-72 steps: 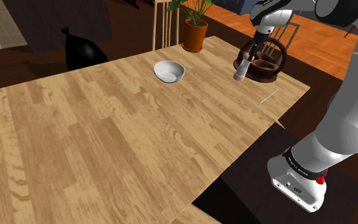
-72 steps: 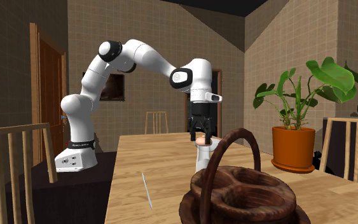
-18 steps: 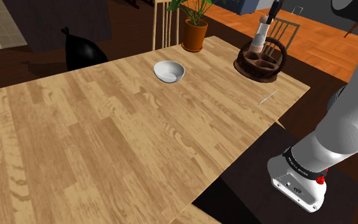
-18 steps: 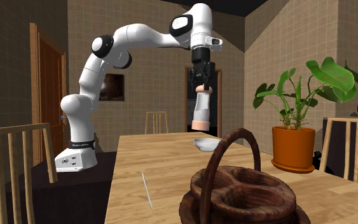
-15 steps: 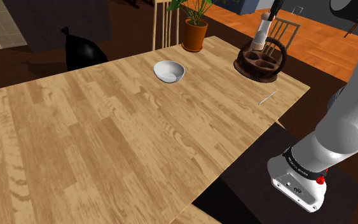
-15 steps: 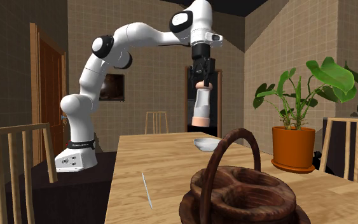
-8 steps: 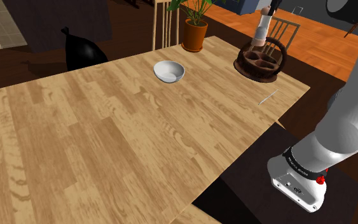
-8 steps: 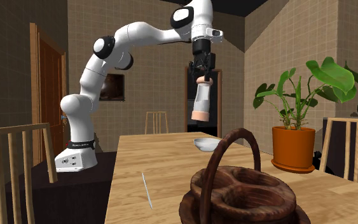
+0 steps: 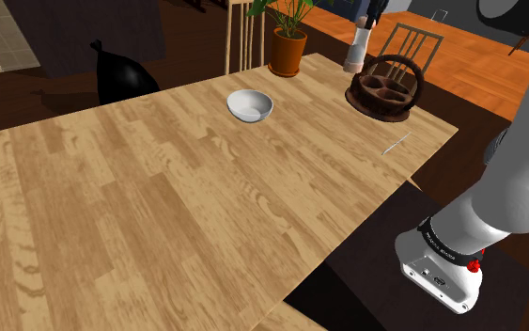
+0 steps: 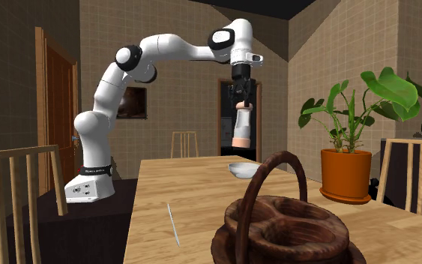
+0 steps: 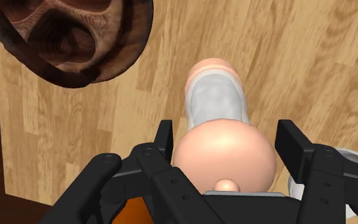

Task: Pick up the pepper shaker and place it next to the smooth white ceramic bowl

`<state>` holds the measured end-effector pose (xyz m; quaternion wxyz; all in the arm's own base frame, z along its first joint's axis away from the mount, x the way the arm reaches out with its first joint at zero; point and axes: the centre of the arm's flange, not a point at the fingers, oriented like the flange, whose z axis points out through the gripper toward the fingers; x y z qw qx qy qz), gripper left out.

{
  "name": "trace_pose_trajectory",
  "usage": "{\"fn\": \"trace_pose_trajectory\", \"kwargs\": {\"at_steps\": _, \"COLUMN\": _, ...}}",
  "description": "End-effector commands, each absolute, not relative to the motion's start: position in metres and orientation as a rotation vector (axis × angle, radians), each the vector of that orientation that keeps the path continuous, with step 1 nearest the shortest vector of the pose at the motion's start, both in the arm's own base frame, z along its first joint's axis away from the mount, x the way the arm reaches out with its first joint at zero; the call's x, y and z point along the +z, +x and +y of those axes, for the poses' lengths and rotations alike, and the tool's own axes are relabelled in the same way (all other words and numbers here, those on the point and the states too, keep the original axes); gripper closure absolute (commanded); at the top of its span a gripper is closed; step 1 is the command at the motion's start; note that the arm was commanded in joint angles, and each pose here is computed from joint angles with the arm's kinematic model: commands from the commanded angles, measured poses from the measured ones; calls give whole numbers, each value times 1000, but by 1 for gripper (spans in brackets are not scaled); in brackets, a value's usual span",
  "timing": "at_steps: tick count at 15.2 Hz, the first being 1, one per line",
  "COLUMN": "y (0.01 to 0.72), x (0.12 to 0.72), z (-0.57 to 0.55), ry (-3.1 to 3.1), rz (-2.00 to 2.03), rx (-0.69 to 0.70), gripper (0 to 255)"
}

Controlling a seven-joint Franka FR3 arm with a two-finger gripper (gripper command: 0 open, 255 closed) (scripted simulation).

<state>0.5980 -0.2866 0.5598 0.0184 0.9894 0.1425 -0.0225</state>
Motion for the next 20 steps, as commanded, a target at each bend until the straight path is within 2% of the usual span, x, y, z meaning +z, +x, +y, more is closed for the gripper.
{"fn": "trace_pose_trajectory", "kwargs": {"at_steps": 1, "y": 610, "x": 553, "z": -268, "ry": 3072, "rz": 440, "rx": -69, "gripper": 255}}
{"fn": "trace_pose_trajectory", "kwargs": {"at_steps": 20, "y": 738, "x": 479, "z": -65, "ry": 3072, "rz": 440, "rx": -69, "gripper": 255}}
